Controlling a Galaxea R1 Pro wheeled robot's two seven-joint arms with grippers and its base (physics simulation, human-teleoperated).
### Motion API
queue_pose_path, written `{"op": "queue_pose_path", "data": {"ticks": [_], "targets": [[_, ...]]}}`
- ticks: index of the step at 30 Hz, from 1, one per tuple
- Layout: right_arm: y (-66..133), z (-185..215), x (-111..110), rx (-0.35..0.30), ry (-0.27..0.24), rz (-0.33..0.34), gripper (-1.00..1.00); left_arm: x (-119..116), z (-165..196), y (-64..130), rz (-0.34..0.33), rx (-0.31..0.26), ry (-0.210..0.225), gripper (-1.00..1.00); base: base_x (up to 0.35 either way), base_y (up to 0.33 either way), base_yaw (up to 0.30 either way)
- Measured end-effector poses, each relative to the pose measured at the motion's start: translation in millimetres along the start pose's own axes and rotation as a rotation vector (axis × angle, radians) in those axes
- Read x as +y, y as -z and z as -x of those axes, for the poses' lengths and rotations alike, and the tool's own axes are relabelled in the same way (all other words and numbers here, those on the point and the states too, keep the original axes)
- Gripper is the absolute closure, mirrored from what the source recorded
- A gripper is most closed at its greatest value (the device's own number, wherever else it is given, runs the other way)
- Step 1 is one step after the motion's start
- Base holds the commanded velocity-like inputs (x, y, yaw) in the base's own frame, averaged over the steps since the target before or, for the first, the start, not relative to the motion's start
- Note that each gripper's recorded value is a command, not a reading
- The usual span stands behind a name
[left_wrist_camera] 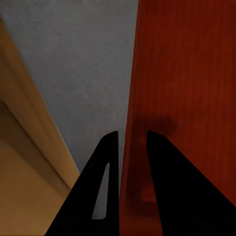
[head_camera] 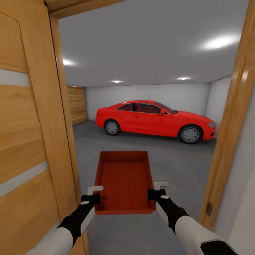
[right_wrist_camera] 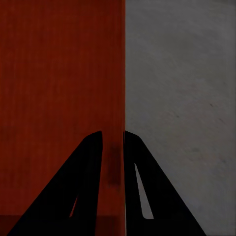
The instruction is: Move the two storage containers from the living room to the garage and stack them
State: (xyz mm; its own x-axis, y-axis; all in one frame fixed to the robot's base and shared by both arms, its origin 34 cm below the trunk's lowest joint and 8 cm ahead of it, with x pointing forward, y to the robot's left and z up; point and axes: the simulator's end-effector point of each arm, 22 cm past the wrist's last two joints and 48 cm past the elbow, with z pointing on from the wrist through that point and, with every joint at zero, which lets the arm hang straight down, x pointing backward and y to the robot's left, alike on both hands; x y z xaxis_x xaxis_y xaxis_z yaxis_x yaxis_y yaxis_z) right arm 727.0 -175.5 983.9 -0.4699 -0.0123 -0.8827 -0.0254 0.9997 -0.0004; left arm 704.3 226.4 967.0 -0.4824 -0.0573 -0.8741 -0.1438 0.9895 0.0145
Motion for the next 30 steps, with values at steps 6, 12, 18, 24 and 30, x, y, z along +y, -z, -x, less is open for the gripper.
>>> {"op": "queue_pose_path", "data": {"ticks": [6,12,18,24,30], "targets": [[0.4,0.6,1.0,-0.001,0.000,0.000,1.00,0.9,0.4,-0.1,-0.001,0.000,0.000,1.00,0.178,0.162,-0.121],[1.1,2.4,1.6,-0.003,0.001,0.000,1.00,1.5,2.0,0.4,-0.002,-0.003,0.002,1.00,0.176,0.159,-0.224],[1.5,3.1,1.6,-0.005,0.000,0.000,1.00,1.6,2.8,0.7,-0.002,-0.005,0.001,1.00,0.098,0.073,-0.233],[2.3,4.9,1.7,-0.008,0.001,0.000,1.00,1.6,4.3,1.4,-0.002,-0.008,0.002,1.00,0.003,0.002,-0.233],[2.8,6.7,1.7,-0.011,0.002,0.000,1.00,1.6,5.7,2.0,-0.002,-0.011,0.003,1.00,0.000,0.000,-0.232]]}}
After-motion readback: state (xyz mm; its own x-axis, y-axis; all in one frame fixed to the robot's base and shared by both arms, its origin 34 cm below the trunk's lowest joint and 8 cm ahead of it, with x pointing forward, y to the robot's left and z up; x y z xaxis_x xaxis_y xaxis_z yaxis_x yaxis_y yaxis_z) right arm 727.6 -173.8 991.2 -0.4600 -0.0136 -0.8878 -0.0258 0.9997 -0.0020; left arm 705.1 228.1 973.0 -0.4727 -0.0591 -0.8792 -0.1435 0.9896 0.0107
